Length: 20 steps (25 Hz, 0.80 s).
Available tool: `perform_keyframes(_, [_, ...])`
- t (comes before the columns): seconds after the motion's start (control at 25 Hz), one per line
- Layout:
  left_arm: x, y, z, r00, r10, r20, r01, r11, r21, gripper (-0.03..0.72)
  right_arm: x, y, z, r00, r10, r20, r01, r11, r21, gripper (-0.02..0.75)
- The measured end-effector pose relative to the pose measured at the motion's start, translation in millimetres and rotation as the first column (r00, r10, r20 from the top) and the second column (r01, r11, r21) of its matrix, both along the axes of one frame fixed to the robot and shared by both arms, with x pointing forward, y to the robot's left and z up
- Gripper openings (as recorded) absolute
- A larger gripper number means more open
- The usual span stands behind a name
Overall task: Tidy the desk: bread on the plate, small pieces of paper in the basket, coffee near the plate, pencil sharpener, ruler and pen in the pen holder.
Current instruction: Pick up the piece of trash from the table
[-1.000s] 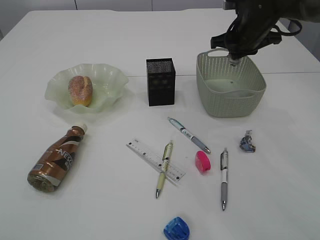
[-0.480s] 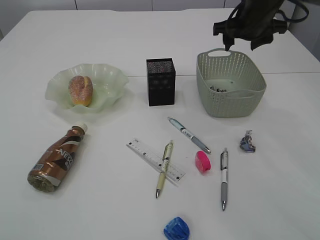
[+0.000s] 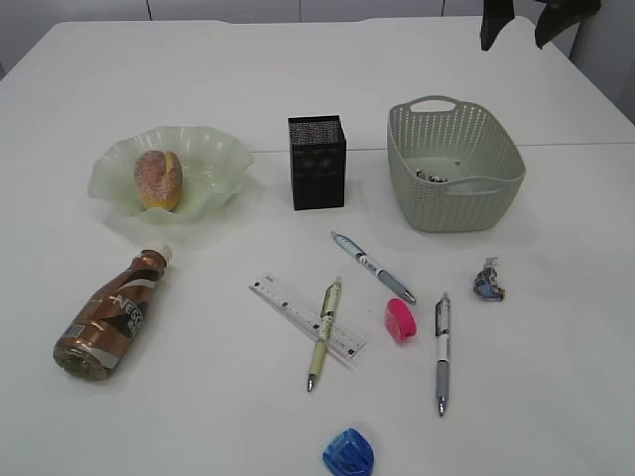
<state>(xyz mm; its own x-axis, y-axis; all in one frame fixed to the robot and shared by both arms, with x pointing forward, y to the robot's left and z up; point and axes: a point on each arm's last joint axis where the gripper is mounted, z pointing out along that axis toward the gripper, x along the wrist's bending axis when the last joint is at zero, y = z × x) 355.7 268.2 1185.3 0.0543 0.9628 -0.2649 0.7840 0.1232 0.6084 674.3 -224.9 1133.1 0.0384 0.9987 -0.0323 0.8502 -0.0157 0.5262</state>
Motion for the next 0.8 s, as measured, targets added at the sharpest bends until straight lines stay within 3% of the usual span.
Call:
perform_keyframes(0.16, [0,0,0,1.000,0.001,0.000,-0.001,1.000,0.001,0.506,-21,5,8,0.997,0.070,-0.028,-0.068,0.995,0.067,0.465])
perform_keyframes(0.44, [0,0,0,1.000,0.001,0.000,-0.001,1.000,0.001,0.506,-80,-5,-3,0.982,0.114,-0.148,-0.109,0.993,0.045,0.462])
perform_keyframes(0.64, [0,0,0,1.000,0.000,0.000,0.000,1.000,-0.001,0.506,-111,-13,-39,0.969,0.123,-0.213,-0.122,0.992,0.021,0.461])
perform_keyframes(0.8, [0,0,0,1.000,0.000,0.000,0.000,1.000,-0.001,0.506,-107,-13,-77,0.969,0.108,-0.221,-0.108,0.994,0.010,0.458])
